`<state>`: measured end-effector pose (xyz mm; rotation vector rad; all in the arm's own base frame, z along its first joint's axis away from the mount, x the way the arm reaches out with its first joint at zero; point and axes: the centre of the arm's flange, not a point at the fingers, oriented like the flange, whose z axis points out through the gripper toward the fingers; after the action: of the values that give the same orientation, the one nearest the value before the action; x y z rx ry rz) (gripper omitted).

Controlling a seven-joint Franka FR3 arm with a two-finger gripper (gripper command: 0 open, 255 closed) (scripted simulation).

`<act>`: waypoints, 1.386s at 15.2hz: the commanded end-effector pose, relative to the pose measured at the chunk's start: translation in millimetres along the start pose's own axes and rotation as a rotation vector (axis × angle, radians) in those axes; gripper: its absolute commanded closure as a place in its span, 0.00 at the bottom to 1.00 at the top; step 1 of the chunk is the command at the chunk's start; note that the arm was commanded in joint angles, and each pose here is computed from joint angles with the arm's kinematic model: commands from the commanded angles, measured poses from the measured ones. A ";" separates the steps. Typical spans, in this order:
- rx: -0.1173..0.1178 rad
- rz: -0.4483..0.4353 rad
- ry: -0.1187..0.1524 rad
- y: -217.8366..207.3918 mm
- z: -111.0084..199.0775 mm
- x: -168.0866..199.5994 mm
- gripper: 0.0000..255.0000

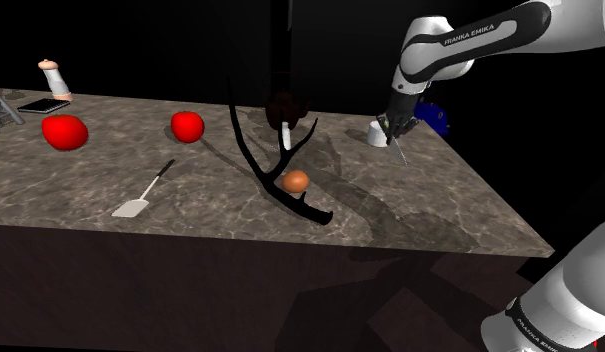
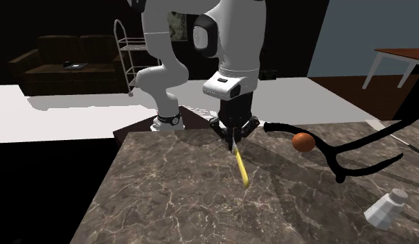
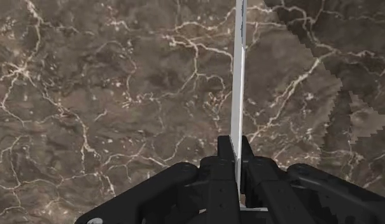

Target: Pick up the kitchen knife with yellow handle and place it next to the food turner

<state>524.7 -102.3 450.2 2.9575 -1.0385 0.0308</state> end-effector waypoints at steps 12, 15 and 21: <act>0.000 0.001 0.000 -158.5 -1.6 -67.4 1.00; 0.000 0.001 0.000 -195.1 -2.1 -82.5 1.00; 0.000 0.001 0.000 -268.3 -3.0 -112.8 1.00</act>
<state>600.2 167.5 452.5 2.9577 -1.0371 0.0307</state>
